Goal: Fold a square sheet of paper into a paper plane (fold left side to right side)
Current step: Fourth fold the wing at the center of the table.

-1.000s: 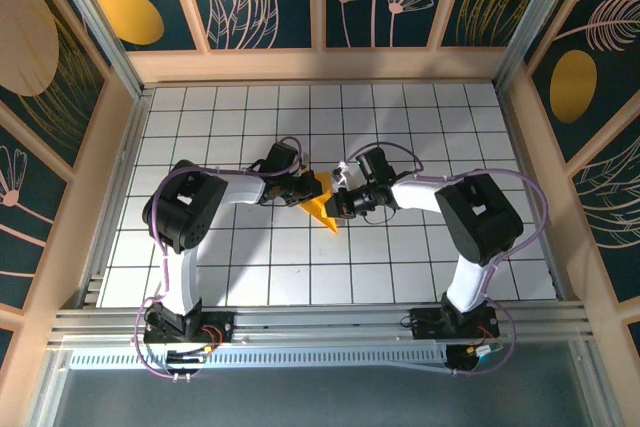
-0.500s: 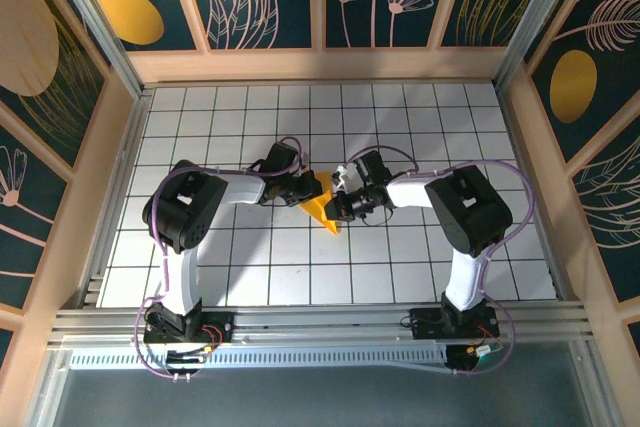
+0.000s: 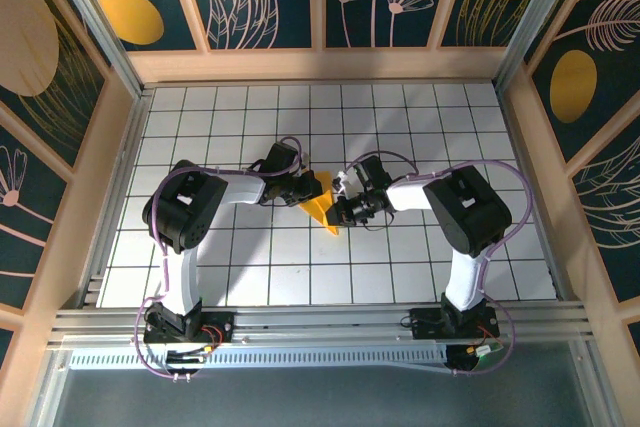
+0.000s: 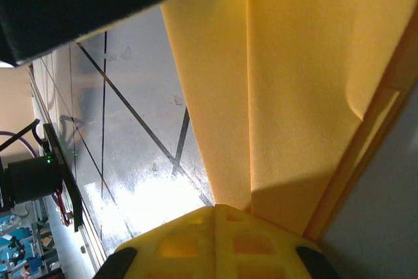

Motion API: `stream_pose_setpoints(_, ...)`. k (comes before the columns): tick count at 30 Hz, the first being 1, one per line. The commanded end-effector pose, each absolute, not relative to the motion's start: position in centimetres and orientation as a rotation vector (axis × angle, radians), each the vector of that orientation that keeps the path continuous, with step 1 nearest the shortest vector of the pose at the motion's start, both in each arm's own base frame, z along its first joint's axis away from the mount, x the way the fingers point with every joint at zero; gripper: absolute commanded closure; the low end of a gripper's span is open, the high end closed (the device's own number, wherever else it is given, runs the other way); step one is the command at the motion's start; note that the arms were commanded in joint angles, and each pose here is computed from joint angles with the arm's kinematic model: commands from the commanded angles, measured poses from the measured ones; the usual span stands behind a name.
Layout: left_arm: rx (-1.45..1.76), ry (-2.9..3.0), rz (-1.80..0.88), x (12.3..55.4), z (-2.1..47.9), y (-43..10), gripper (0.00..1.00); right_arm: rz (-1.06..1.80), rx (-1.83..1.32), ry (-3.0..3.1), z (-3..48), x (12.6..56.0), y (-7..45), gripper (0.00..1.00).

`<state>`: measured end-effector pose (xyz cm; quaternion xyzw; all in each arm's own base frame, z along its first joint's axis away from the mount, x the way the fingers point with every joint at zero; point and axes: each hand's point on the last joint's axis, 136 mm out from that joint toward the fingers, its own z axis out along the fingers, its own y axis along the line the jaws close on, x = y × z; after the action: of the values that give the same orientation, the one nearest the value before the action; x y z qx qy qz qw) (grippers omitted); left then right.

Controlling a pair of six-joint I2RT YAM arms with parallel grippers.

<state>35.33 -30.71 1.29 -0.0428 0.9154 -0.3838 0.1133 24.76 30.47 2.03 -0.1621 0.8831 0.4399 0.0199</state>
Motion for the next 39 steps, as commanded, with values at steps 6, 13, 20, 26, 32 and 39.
stream_pose_setpoints(6,-0.222,2.835,-0.898,33.6,-3.6,-27.6,1.00,1.305,-0.503,2.822,0.6,22.9,29.5,1.00)
stream_pose_setpoints(13,-0.224,2.836,-0.898,33.6,-3.7,-27.6,1.00,1.261,-0.519,2.816,1.2,23.1,29.2,1.00)
stream_pose_setpoints(20,-0.226,2.838,-0.897,33.5,-3.7,-27.6,1.00,1.284,-0.530,2.765,2.9,23.6,29.6,1.00)
stream_pose_setpoints(26,-0.226,2.837,-0.900,33.6,-3.7,-27.6,1.00,1.286,-0.530,2.786,2.2,23.2,29.5,1.00)
stream_pose_setpoints(32,-0.224,2.838,-0.897,33.6,-3.7,-27.6,1.00,1.260,-0.523,2.821,1.3,22.7,29.0,1.00)
stream_pose_setpoints(39,-0.225,2.840,-0.897,33.6,-3.8,-27.6,1.00,1.238,-0.521,2.846,0.9,22.3,28.6,1.00)
